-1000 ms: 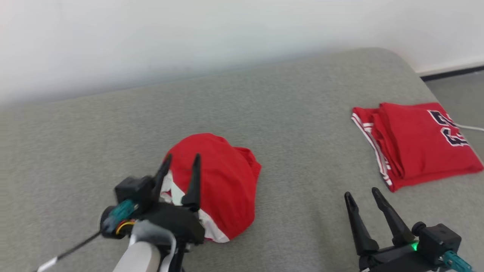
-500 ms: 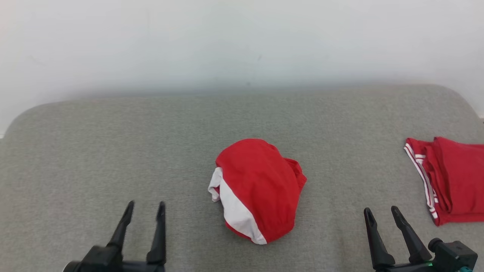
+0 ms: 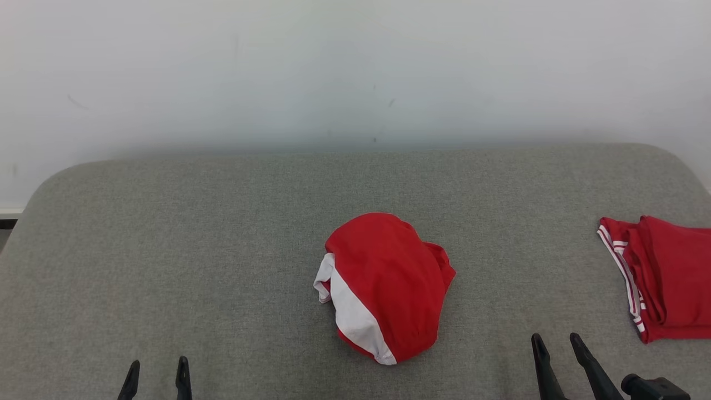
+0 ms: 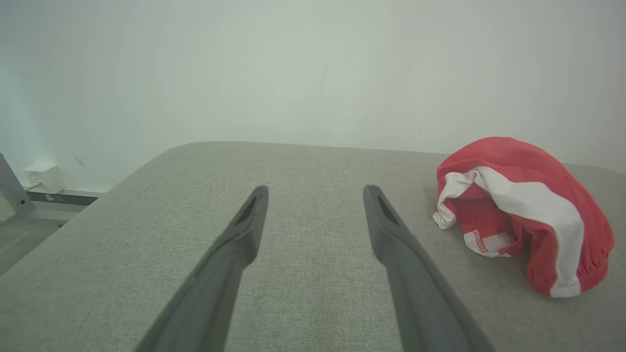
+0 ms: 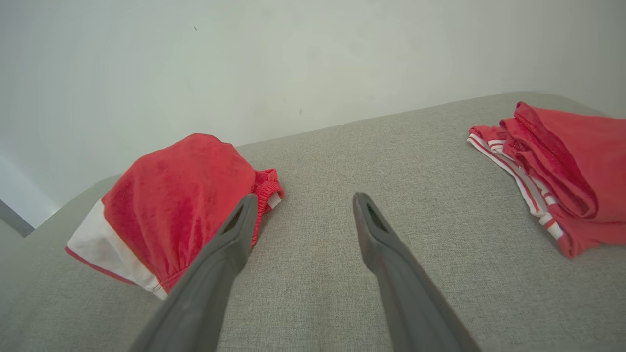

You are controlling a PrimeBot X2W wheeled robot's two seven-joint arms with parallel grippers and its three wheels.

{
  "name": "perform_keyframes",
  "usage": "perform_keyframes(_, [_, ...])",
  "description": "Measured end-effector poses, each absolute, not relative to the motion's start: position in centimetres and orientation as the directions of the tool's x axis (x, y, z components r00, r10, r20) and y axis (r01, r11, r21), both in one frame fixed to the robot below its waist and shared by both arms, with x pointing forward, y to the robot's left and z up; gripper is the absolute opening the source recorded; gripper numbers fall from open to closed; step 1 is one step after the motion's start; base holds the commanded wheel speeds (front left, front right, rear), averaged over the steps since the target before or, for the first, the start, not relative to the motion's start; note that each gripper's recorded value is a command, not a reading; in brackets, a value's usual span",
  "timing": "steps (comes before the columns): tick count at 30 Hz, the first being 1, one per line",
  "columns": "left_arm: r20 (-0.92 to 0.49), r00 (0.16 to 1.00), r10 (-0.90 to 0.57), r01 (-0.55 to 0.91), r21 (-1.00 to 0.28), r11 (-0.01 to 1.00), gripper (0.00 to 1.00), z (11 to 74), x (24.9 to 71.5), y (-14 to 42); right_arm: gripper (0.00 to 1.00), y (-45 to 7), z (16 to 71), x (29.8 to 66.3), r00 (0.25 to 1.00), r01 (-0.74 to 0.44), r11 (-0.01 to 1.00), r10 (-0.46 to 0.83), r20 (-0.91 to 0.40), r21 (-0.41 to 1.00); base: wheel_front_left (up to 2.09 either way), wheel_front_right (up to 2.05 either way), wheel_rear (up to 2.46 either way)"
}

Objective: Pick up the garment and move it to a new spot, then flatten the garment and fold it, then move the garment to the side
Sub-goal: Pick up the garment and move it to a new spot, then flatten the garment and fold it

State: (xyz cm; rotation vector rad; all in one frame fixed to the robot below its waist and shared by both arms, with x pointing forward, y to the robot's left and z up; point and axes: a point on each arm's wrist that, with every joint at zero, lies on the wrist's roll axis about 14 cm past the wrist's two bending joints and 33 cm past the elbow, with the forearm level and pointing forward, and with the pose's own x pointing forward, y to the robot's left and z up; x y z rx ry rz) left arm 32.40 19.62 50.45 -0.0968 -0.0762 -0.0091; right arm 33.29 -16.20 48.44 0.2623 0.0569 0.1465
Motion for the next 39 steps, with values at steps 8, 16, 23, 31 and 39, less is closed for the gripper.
perform_keyframes(8, [0.088,0.996,0.002,0.006,-0.089,0.996,1.00,50.7,32.3,19.9,1.00,-15.8,48.2,33.5,0.986,-0.144,0.953,0.161,-0.040,0.267,0.00,0.00,0.00])
perform_keyframes(16, [0.080,0.997,-0.003,0.010,-0.092,0.996,1.00,50.4,32.3,19.7,1.00,-15.5,48.2,33.6,0.985,-0.153,0.951,0.169,-0.037,0.270,0.00,0.00,0.00])
perform_keyframes(23, [0.077,0.997,-0.008,0.015,-0.091,0.996,1.00,50.3,32.3,19.5,1.00,-15.2,48.2,33.6,0.984,-0.157,0.948,0.174,-0.038,0.275,0.00,0.00,0.00])
perform_keyframes(31, [0.066,0.997,-0.026,0.032,-0.090,0.995,1.00,49.9,32.3,19.0,1.00,-15.0,48.2,33.7,0.983,-0.163,0.947,0.180,-0.036,0.279,0.00,0.00,0.00])
perform_keyframes(39, [0.100,0.989,-0.109,0.129,-0.229,0.965,1.00,50.8,34.5,15.5,1.00,-15.0,48.4,33.8,0.983,-0.163,0.946,0.179,-0.032,0.279,0.00,0.00,0.00])
